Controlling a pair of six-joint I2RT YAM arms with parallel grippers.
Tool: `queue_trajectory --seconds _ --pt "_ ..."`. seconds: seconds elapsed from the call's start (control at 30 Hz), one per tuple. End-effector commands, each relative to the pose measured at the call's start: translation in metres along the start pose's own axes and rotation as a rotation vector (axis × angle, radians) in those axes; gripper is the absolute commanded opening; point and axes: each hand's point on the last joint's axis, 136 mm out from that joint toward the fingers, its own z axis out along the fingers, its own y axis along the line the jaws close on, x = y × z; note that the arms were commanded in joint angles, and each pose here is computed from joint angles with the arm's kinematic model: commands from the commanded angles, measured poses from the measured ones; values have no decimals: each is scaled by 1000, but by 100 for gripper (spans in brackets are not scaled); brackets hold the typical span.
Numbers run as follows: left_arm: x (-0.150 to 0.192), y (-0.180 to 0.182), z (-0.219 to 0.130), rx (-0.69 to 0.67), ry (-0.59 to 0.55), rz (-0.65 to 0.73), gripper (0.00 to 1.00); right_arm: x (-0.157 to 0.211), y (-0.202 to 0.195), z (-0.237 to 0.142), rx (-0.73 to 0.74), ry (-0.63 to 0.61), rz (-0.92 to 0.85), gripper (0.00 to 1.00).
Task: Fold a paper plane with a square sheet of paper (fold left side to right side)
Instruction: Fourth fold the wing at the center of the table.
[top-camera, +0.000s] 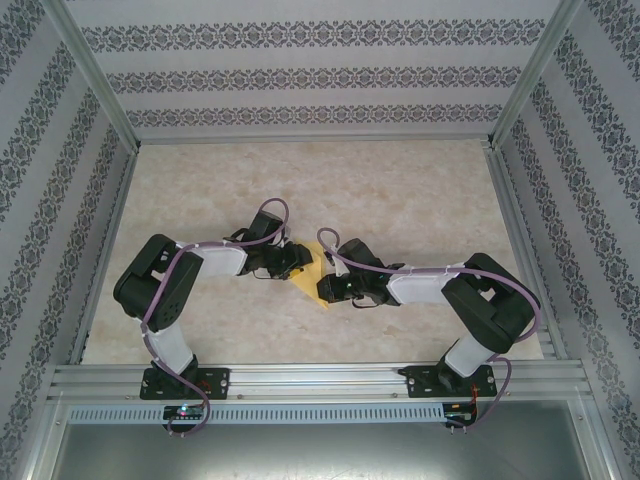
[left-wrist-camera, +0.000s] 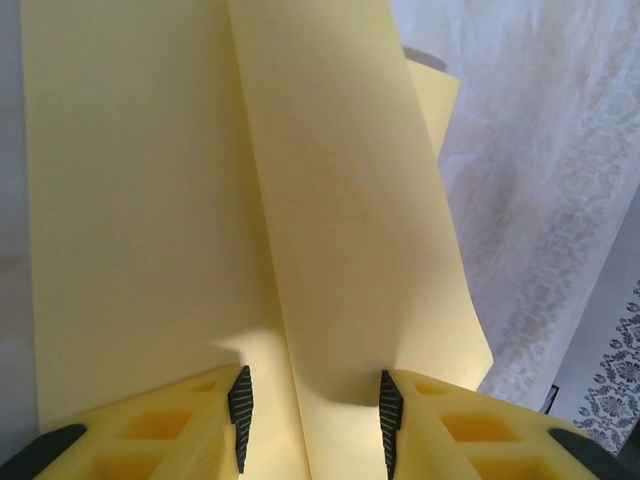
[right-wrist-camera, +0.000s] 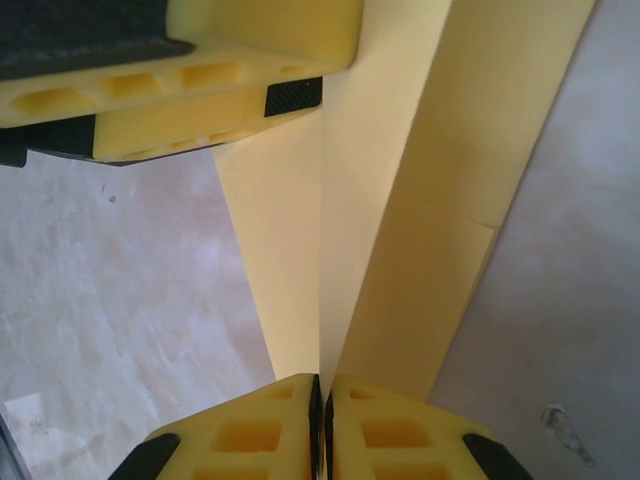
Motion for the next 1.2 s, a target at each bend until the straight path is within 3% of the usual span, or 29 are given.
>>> queue_trajectory --seconds 0.0,0.3,0.4,0.47,0.53,0.97,1.17 --pt "3 2 3 -34 10 10 42 -4 1 -1 -23 -6 18 14" --pt "4 6 5 -48 15 6 42 -13 4 -9 -44 -24 33 29" --pt "3 5 5 -46 15 8 42 -24 7 -21 -77 -60 50 40" --pt "3 4 4 -45 13 9 41 -34 10 -28 -122 -86 72 52" --pt "3 5 4 -46 13 9 41 -42 11 -30 -176 -73 101 56" --pt "2 1 5 -32 12 15 41 -59 -2 -3 -213 -35 208 30" --pt "3 1 4 -39 10 19 41 -56 -9 0 -184 -31 212 10"
